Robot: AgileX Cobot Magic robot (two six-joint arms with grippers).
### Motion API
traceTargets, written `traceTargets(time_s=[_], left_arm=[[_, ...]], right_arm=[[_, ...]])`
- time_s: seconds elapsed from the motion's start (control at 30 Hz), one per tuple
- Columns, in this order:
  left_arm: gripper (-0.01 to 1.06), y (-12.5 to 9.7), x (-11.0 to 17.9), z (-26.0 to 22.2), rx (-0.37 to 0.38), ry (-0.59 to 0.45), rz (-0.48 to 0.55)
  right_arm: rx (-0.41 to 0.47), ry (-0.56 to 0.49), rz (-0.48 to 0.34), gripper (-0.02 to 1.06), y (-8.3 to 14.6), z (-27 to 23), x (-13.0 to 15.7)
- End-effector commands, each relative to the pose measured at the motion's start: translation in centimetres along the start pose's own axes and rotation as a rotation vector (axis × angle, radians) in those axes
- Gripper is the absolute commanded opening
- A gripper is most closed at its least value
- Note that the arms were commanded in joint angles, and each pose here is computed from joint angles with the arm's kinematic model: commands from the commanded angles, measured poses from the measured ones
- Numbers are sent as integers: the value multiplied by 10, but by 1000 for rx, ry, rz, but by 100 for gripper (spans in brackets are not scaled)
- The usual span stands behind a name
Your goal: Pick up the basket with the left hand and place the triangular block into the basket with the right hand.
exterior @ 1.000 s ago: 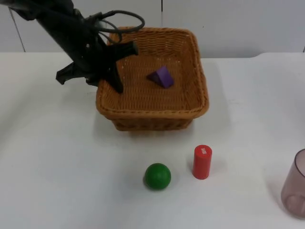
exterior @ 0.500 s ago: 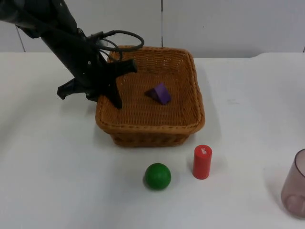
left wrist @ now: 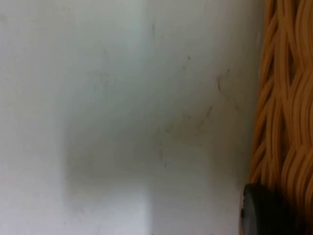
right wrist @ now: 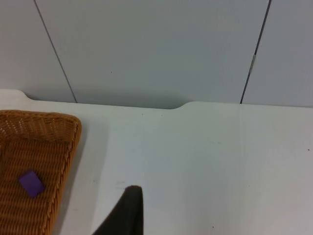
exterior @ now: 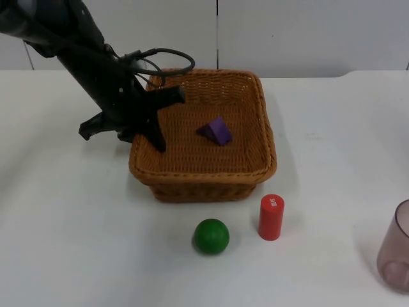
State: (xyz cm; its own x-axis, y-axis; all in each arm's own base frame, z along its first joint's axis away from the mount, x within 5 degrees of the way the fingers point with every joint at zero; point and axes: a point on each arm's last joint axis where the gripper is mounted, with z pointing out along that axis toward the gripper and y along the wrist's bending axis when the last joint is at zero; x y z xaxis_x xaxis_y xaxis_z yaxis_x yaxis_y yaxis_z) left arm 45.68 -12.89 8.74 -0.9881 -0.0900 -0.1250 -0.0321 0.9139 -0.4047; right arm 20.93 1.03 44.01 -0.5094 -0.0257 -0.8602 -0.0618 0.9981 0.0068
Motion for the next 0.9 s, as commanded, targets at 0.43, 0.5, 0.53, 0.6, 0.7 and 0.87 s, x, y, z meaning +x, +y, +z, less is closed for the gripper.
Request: traceTargets(time_s=[0.43, 0.5, 0.53, 0.6, 0.7, 0.87], left_arm=[[49, -11, -6, -20, 12, -57, 25], [81, -12, -7, -27, -1, -70, 46], [96, -14, -7, -32, 0, -75, 52], [105, -15, -8, -37, -7, -81, 67], [105, -21, -7, -64, -61, -101, 135], [105, -28, -5, -108, -152, -152, 185]], right_arm=[[6, -4, -9, 105, -1, -3, 0], [6, -2, -9, 105, -1, -3, 0], [6, -2, -9, 105, -1, -3, 0], [4, -2, -8, 105, -1, -3, 0], [4, -2, -8, 105, -1, -3, 0], [4, -2, -8, 105, -1, -3, 0]])
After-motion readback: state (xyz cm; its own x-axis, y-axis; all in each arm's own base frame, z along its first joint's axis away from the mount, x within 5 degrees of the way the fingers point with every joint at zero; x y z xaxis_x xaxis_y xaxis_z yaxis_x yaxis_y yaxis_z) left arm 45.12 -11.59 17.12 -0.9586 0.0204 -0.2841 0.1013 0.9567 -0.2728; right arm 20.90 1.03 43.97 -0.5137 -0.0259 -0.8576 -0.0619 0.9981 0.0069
